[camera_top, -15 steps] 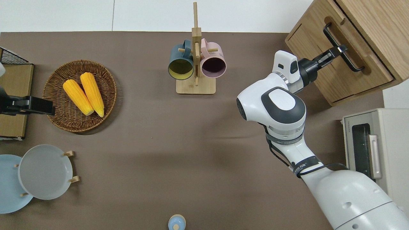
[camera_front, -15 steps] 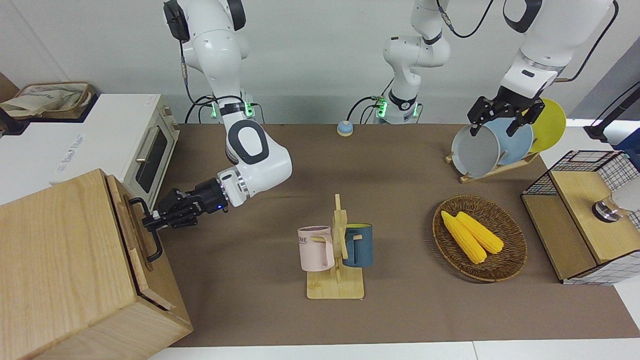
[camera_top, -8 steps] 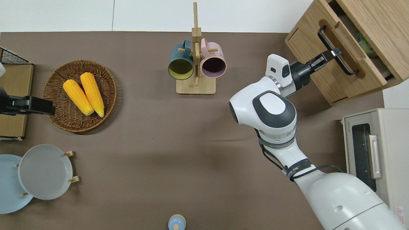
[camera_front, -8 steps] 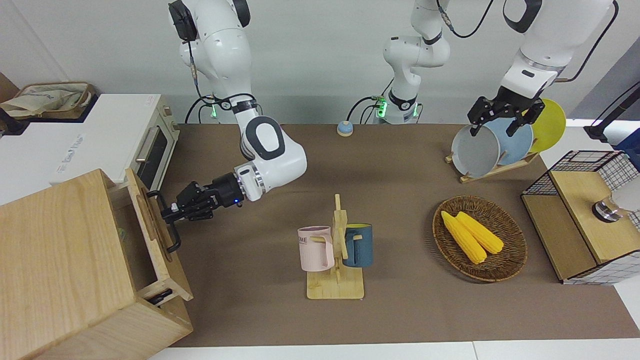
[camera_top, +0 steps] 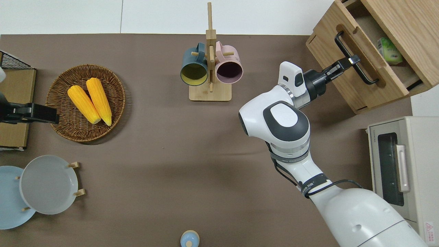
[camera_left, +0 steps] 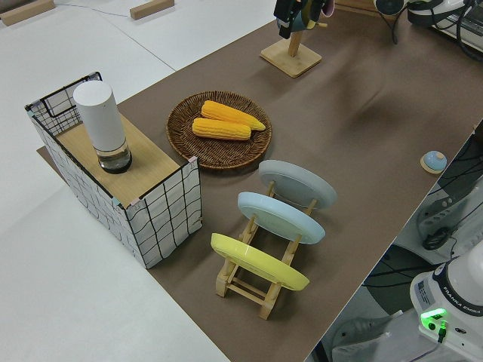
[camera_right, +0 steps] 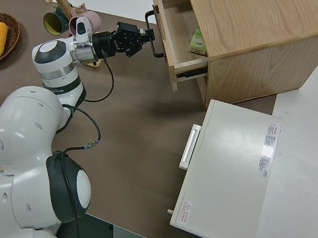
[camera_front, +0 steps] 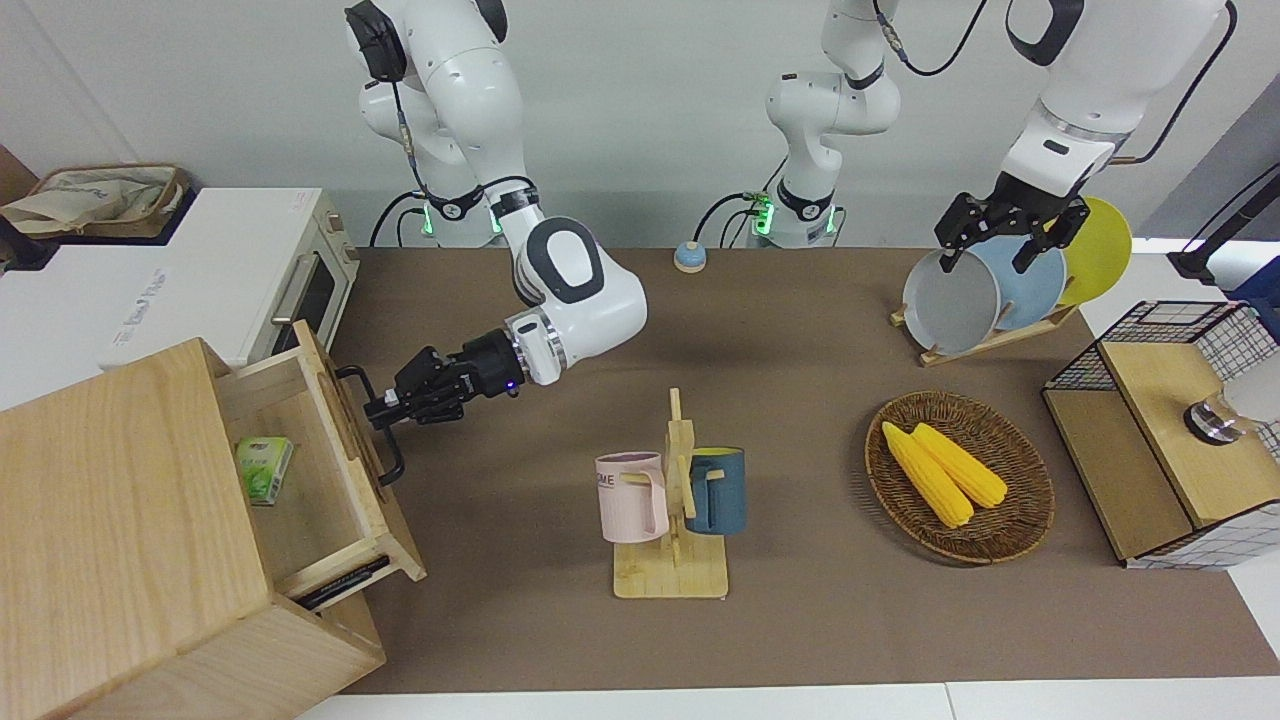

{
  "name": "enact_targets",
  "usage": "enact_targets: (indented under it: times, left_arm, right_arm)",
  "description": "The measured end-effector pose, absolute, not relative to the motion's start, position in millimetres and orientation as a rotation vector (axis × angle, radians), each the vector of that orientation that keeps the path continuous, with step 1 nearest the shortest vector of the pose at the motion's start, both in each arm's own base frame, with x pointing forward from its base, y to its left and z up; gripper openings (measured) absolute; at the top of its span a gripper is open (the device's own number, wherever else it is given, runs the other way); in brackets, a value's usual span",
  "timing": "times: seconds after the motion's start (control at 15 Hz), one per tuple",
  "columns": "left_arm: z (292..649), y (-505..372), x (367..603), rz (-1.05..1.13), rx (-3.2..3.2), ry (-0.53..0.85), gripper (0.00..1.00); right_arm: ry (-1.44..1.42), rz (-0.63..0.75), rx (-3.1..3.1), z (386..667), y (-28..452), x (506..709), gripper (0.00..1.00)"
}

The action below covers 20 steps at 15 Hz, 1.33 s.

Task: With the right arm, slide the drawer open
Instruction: 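Pull the handle toward the robot with the right gripper, sliding the drawer out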

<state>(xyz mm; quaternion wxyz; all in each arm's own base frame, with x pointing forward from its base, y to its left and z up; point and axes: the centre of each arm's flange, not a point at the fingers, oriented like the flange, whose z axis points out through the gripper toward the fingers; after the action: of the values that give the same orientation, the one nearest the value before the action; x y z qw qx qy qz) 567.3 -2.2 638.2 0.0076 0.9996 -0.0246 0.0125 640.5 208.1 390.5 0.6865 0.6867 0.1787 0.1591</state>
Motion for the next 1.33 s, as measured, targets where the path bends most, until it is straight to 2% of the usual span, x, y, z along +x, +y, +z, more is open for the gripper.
enact_targets:
  times: [0.87,1.33]
  left_arm:
    - [638.2,-2.2,567.3,0.039,3.125,-0.077,1.00]
    - [638.2,-2.2,567.3,0.039,3.125,-0.077,1.00]
  right_arm:
    - [0.412,0.359,1.557,393.3,252.8,616.0,0.17]
    - [0.430,0.369,1.551,392.8,292.6,591.3,0.17]
